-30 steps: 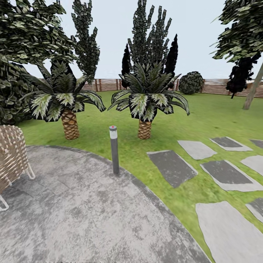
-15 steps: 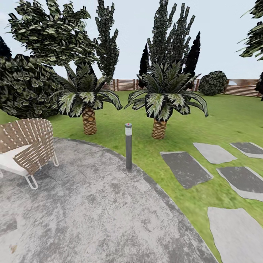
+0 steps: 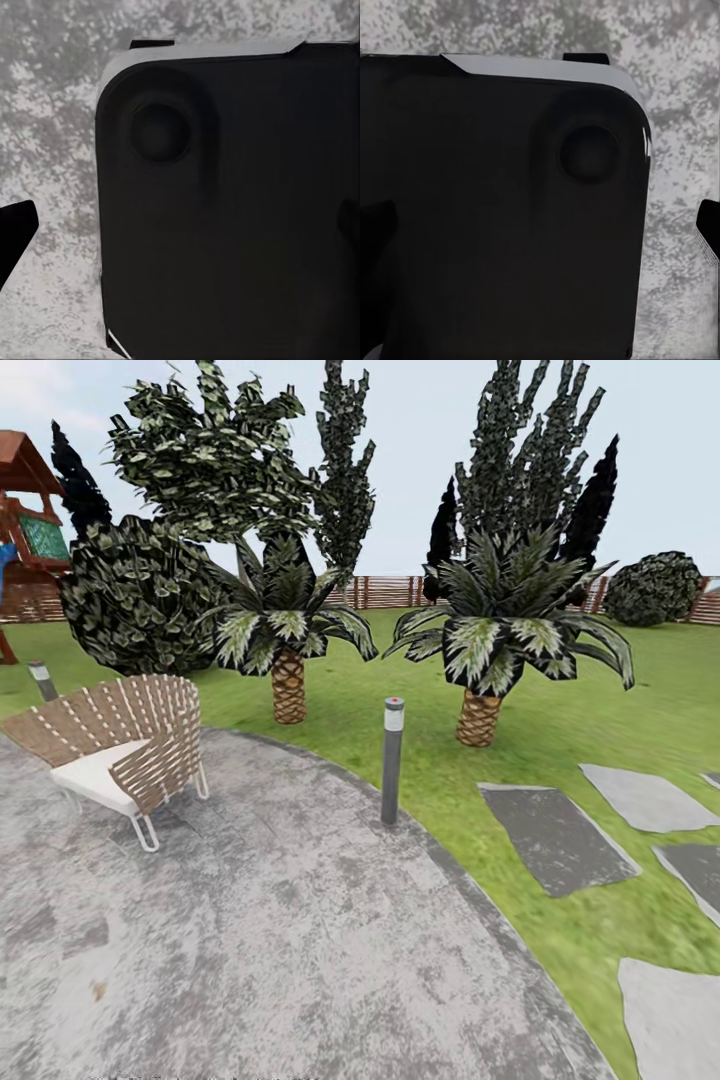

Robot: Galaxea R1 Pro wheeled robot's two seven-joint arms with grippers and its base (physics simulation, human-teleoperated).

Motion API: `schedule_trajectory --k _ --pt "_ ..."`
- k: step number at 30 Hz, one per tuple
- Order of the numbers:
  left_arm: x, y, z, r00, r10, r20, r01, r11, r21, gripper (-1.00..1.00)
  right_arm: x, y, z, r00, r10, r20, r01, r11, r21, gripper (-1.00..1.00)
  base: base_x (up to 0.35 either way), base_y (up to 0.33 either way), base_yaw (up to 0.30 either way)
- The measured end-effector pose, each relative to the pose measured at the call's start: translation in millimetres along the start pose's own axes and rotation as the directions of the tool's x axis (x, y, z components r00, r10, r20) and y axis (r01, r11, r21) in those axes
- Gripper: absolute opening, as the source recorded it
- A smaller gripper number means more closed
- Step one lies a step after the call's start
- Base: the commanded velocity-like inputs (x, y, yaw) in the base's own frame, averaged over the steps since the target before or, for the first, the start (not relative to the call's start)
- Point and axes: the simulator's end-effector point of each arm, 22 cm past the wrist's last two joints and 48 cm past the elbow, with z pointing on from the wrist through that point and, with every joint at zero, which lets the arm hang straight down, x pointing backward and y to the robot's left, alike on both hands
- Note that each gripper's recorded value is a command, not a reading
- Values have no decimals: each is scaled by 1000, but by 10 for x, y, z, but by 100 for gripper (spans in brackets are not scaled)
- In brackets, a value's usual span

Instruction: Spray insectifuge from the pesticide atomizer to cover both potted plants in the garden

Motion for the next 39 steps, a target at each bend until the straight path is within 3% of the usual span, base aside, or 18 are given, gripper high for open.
schedule_trajectory --k 7,39 --pt "-226 -52 6 999 -1 48 0 1000 8 100 -130 -2 0 1000 0 29 0 1000 1 100 0 0 284" --pt "-208 -47 5 999 -2 44 2 1000 7 100 -146 -2 1 1000 0 31 0 1000 1 100 0 0 284"
